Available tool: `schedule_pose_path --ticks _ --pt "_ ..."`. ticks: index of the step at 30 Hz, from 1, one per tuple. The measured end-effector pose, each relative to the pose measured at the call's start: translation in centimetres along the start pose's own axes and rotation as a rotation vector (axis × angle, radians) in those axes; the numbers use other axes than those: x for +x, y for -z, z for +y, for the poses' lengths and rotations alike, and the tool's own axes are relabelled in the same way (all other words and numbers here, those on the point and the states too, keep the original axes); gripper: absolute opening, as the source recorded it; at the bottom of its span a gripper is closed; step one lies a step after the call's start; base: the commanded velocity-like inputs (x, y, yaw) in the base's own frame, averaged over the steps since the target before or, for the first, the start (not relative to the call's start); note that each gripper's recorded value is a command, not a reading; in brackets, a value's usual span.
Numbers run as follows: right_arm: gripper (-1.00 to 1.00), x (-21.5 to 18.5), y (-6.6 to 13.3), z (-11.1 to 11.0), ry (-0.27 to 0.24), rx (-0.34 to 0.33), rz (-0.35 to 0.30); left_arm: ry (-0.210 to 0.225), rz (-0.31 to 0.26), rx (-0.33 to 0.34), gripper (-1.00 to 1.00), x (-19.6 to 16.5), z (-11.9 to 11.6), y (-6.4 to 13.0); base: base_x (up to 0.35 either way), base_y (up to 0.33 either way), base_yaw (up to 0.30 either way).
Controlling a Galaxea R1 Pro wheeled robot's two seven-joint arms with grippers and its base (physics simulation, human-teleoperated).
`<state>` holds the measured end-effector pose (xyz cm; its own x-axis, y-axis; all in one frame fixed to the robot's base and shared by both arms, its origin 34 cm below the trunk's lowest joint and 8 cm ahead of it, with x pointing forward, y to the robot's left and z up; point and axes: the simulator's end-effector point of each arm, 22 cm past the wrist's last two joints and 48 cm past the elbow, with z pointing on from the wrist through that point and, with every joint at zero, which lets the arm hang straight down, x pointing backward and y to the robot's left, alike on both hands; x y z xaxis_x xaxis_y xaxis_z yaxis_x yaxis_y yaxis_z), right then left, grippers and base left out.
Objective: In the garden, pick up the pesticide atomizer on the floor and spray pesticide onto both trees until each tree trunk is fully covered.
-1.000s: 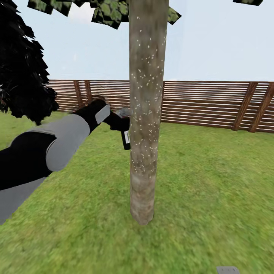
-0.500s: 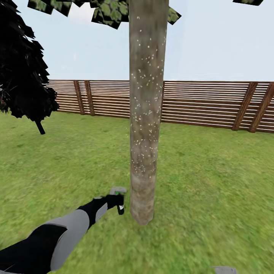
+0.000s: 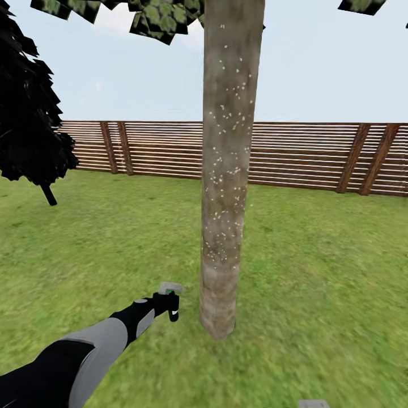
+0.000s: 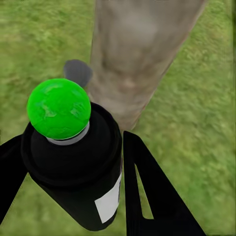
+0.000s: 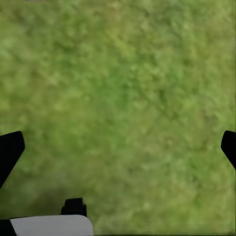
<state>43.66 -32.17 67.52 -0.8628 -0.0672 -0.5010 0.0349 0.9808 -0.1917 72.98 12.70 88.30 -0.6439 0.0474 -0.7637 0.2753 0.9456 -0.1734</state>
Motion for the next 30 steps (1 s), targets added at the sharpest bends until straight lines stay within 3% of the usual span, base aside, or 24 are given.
schedule_pose_path --ticks 9,19,30 --pt "1.0 -0.23 0.09 -0.03 0.0 0.0 -0.006 -0.002 -0.005 -0.002 -1.0 -0.33 0.12 0.23 0.0 0.35 -0.218" --pt "1.0 -0.27 0.11 -0.04 -0.001 0.001 -0.008 -0.003 -0.008 -0.014 -1.0 -0.45 1.01 0.43 0.004 0.35 -0.073" --pt "1.0 -0.57 0.24 -0.1 -0.003 0.002 -0.015 -0.006 -0.017 -0.014 -1.0 -0.97 0.85 0.7 0.181 0.336 -0.249"
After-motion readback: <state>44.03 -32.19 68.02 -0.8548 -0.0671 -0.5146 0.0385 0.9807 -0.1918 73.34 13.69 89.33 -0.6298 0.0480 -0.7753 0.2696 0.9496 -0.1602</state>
